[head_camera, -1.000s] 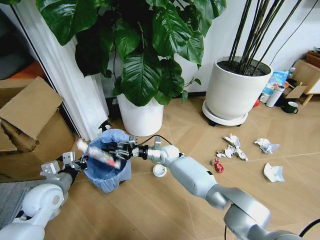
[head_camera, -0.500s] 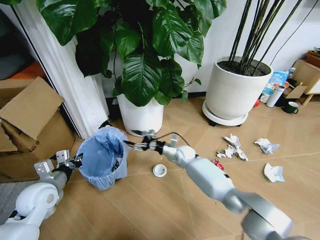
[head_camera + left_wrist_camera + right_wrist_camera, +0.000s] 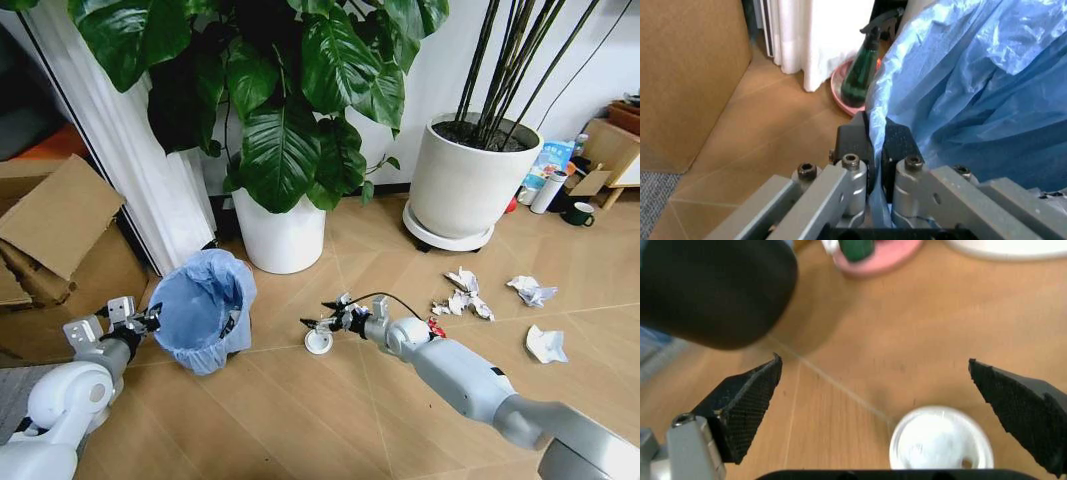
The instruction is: Pick up the trash bin and place the garbage on the floor into it.
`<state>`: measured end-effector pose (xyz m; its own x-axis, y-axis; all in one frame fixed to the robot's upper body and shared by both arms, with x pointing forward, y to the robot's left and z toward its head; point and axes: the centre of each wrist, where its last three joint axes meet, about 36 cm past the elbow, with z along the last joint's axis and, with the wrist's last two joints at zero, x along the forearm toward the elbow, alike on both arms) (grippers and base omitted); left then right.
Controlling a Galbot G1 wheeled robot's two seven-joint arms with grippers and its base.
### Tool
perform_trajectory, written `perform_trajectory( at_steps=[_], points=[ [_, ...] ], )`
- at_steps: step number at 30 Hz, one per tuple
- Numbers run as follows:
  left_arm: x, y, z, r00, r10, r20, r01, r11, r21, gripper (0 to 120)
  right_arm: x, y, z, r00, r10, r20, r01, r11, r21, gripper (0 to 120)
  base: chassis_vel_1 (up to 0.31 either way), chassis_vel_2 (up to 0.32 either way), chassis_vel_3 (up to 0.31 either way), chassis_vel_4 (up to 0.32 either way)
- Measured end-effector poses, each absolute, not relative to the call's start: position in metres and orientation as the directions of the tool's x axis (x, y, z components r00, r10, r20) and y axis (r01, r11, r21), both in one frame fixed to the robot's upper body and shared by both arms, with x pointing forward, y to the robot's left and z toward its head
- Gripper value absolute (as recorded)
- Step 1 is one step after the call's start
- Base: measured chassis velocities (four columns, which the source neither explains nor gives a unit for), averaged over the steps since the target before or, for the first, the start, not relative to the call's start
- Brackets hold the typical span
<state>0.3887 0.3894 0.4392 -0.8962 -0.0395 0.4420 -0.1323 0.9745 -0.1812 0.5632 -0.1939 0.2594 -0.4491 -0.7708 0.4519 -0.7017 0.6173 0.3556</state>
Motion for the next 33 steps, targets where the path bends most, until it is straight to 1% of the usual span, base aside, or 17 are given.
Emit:
perform_trajectory(
  at_steps=[3, 7, 8, 13, 16, 17, 18, 20, 22, 23, 27, 33],
  points=[
    [0.389, 0.388, 0.439, -0.897, -0.038, 0.440, -0.130, 0.975, -0.181, 0, 0.563, -0.181, 0.259, -0.433, -0.736, 0.521, -0.635, 0.659, 0.404, 100, 0.000, 0.000, 0.000, 0.000],
    [0.390, 0.389, 0.440, -0.898, -0.035, 0.438, -0.126, 0.975, -0.181, 0, 0.571, -0.176, 0.262, -0.401, -0.722, 0.563, -0.624, 0.665, 0.409, 100, 0.000, 0.000, 0.000, 0.000],
    [0.390, 0.390, 0.439, -0.898, -0.035, 0.438, -0.127, 0.975, -0.182, 0, 0.576, -0.175, 0.265, -0.386, -0.717, 0.581, -0.628, 0.666, 0.404, 100, 0.000, 0.000, 0.000, 0.000],
    [0.390, 0.390, 0.438, -0.899, -0.036, 0.437, -0.129, 0.975, -0.184, 0, 0.581, -0.169, 0.267, -0.369, -0.714, 0.595, -0.645, 0.658, 0.389, 100, 0.000, 0.000, 0.000, 0.000],
    [0.390, 0.389, 0.436, -0.898, -0.036, 0.438, -0.130, 0.974, -0.186, 0, 0.583, -0.162, 0.267, -0.348, -0.716, 0.605, -0.676, 0.639, 0.368, 100, 0.000, 0.000, 0.000, 0.000],
    [0.388, 0.391, 0.434, -0.897, -0.040, 0.441, -0.132, 0.975, -0.181, 0, 0.581, -0.161, 0.265, -0.323, -0.718, 0.616, -0.703, 0.618, 0.352, 100, 0.000, 0.000, 0.000, 0.000],
    [0.388, 0.391, 0.434, -0.897, -0.040, 0.441, -0.132, 0.975, -0.181, 0, 0.581, -0.161, 0.265, -0.323, -0.718, 0.616, -0.703, 0.618, 0.352, 100, 0.000, 0.000, 0.000, 0.000],
    [0.386, 0.392, 0.433, -0.896, -0.043, 0.442, -0.135, 0.975, -0.177, 0, 0.583, -0.168, 0.267, -0.287, -0.723, 0.629, -0.738, 0.585, 0.336, 100, 0.000, 0.000, 0.000, 0.000],
    [0.386, 0.392, 0.431, -0.895, -0.046, 0.444, -0.134, 0.976, -0.169, 0, 0.588, -0.186, 0.275, -0.260, -0.715, 0.649, -0.769, 0.560, 0.309, 100, 0.000, 0.000, 0.000, 0.000],
    [0.386, 0.392, 0.431, -0.895, -0.046, 0.444, -0.134, 0.976, -0.169, 0, 0.588, -0.186, 0.275, -0.260, -0.715, 0.649, -0.769, 0.560, 0.309, 100, 0.000, 0.000, 0.000, 0.000],
    [0.384, 0.389, 0.429, -0.894, -0.044, 0.445, -0.130, 0.978, -0.165, 0, 0.595, -0.215, 0.286, -0.240, -0.704, 0.669, -0.785, 0.546, 0.293, 100, 0.000, 0.000, 0.000, 0.000],
    [0.381, 0.388, 0.426, -0.894, -0.046, 0.445, -0.130, 0.978, -0.161, 0, 0.597, -0.230, 0.287, -0.211, -0.720, 0.661, -0.793, 0.522, 0.315, 100, 0.000, 0.000, 0.000, 0.000]
  ],
)
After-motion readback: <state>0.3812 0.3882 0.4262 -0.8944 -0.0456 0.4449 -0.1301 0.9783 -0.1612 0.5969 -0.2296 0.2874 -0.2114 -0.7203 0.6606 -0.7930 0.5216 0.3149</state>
